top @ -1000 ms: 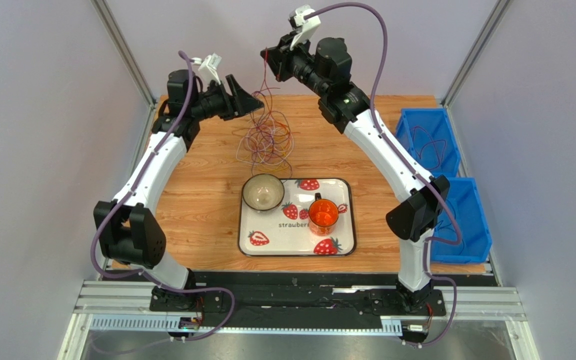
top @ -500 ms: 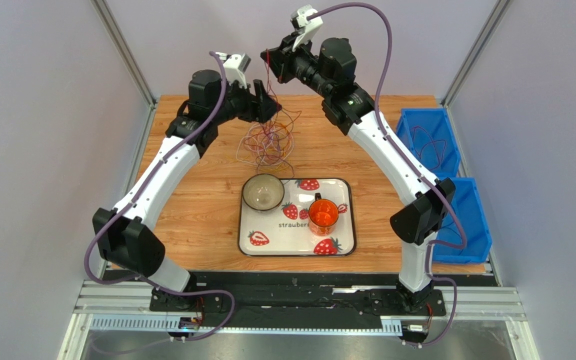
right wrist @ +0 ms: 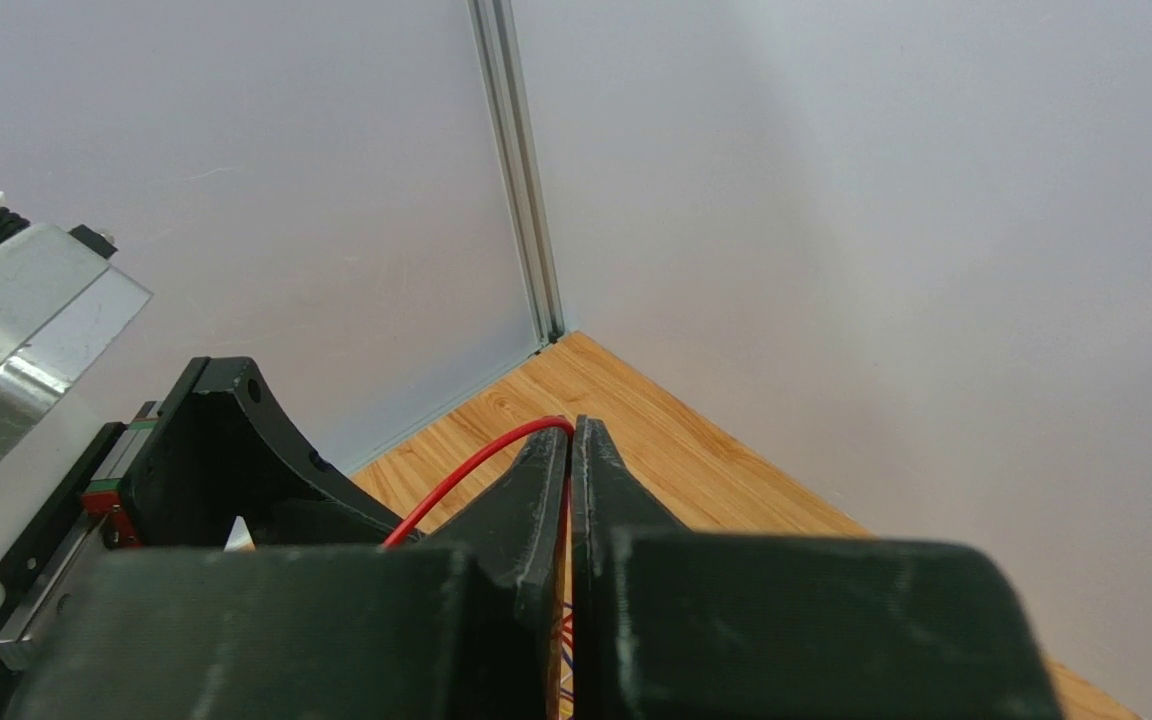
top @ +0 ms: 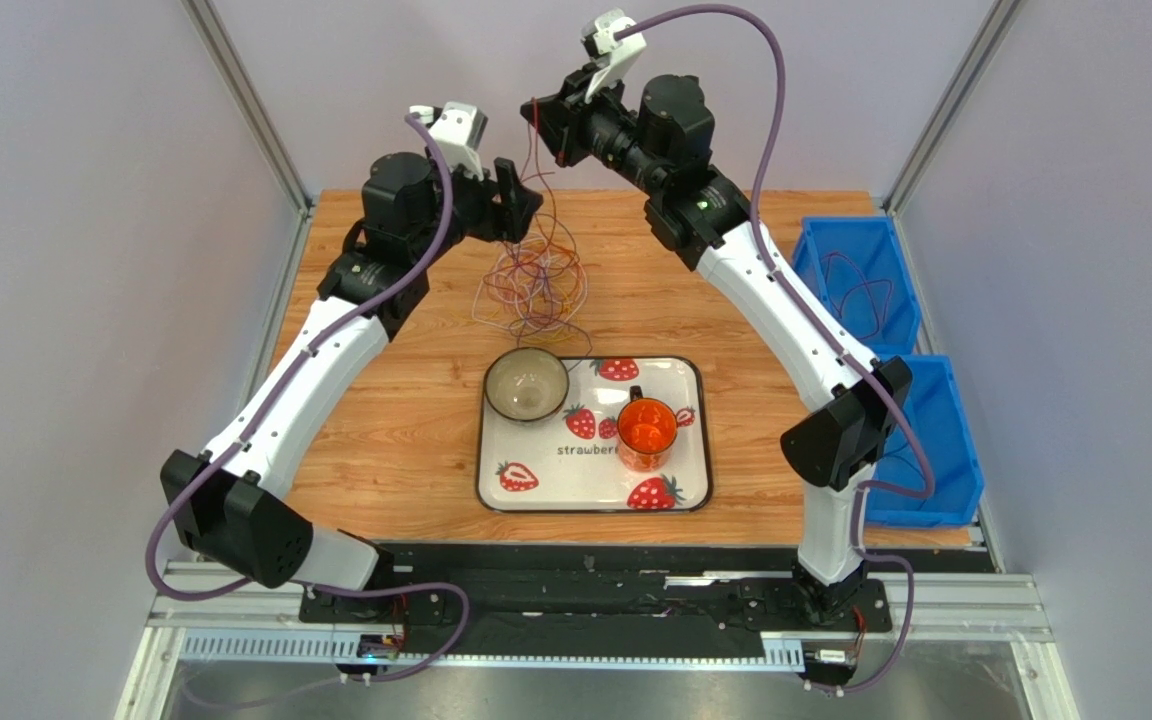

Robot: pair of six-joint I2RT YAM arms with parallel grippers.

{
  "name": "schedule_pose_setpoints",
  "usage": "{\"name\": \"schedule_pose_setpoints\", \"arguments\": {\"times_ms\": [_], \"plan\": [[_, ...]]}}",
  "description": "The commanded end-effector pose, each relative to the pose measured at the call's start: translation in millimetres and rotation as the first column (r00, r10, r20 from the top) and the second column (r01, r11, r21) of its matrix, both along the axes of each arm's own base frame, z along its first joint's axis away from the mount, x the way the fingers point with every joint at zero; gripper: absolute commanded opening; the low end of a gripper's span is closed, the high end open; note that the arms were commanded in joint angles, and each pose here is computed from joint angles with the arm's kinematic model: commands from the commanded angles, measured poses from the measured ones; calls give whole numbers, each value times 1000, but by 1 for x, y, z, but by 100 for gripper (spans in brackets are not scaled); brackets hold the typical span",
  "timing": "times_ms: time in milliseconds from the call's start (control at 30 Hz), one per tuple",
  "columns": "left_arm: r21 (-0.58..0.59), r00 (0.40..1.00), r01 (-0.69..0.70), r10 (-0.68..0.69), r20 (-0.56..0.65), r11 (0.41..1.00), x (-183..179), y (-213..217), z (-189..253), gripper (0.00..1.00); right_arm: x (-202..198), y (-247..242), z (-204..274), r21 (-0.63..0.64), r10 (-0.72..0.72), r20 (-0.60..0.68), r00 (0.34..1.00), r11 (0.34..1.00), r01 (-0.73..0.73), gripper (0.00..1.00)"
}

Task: Untangle the cables
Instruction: Untie the cable.

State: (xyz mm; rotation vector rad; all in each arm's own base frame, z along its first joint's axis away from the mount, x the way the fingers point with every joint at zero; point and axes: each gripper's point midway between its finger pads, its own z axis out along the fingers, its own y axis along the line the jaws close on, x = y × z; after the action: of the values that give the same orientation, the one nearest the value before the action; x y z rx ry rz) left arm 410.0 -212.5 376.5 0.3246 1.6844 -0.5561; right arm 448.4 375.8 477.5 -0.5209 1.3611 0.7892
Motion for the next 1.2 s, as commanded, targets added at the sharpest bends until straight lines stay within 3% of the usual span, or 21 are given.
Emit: {"name": "schedule_pose_setpoints", "arguments": {"times_ms": [0, 200, 367, 567, 833, 1167], "plan": [[4, 993, -21, 21, 120, 1000, -2, 5, 29, 74, -20, -6, 42, 51, 22, 76, 997, 998, -26, 0], [11, 997, -7, 6, 82, 1000, 26, -11, 13, 70, -26, -6, 40, 63, 42, 59, 997, 997, -45, 0], [19, 998, -32, 31, 58, 999, 53, -18, -4, 49, -27, -8, 42, 59, 35, 68, 997, 998, -39, 0], [94, 994, -108, 110, -15, 990, 86, -14, -56, 47, -25, -18, 68, 56, -12, 133, 991, 998, 5, 0], [111, 980, -140, 154, -128, 984, 128, 7, -100, 47, -28, -63, 130, 160, -116, 222, 968, 984, 81, 0], [176, 889, -218, 270, -370, 960, 155, 51, -165, 36, -35, -95, 149, 190, -193, 270, 943, 971, 144, 0]]}}
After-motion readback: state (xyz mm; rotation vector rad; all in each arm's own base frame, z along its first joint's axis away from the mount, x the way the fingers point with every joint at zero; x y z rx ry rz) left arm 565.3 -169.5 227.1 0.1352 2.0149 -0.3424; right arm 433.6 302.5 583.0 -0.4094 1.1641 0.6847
